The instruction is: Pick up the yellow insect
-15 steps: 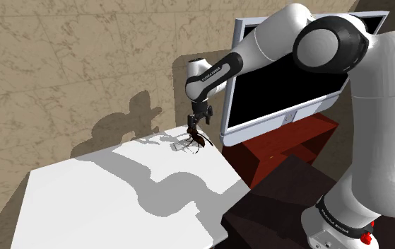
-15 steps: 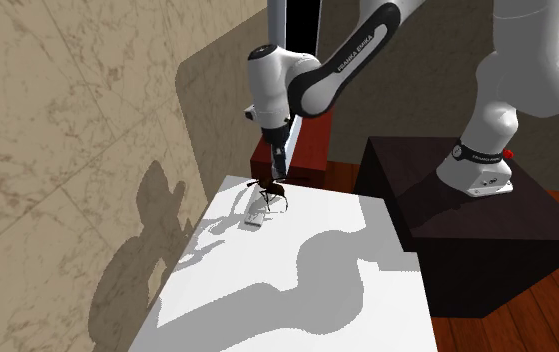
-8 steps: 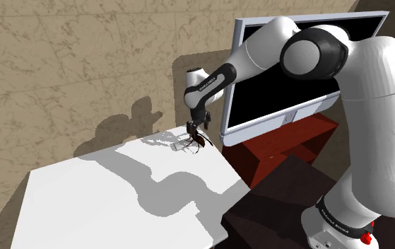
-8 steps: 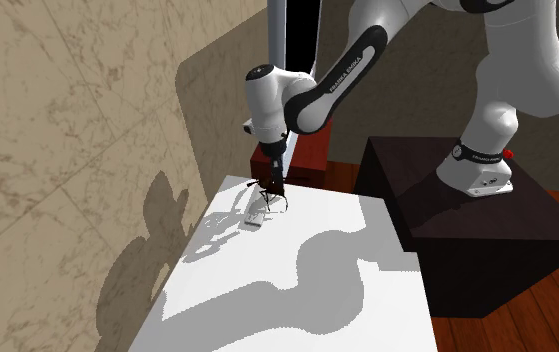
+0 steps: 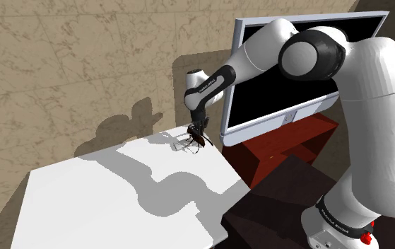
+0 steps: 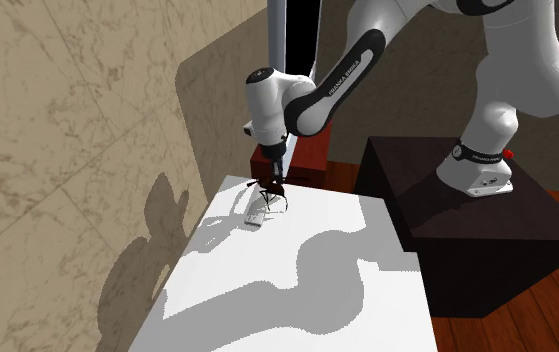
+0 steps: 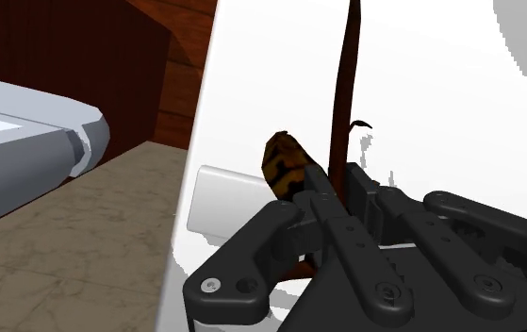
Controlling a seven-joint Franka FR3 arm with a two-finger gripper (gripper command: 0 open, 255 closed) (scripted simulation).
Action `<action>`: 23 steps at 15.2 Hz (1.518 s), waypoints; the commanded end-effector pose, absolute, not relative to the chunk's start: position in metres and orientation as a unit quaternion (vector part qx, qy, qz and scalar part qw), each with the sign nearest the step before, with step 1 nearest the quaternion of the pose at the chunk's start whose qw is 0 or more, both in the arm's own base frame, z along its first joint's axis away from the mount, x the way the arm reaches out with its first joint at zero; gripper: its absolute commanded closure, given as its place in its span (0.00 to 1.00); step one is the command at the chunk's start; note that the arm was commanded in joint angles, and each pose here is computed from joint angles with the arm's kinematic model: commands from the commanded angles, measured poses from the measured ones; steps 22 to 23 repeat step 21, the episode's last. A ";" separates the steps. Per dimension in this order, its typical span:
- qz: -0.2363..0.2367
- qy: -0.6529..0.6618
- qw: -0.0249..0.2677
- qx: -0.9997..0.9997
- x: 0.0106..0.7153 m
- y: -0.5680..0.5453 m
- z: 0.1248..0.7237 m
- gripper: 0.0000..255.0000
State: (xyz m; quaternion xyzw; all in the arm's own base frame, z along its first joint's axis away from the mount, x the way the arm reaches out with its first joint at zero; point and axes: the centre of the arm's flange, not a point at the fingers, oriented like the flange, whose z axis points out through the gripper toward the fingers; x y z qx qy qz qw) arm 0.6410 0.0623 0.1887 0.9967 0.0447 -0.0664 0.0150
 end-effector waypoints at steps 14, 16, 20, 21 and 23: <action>-0.067 0.045 0.015 0.997 0.640 0.062 0.241 1.00; -0.067 0.045 0.015 0.997 0.640 0.062 0.251 1.00; -0.067 0.045 0.015 0.997 0.640 0.062 0.268 1.00; -0.067 0.045 0.015 0.997 0.640 0.062 0.268 1.00; -0.067 0.045 0.015 0.997 0.640 0.062 0.268 1.00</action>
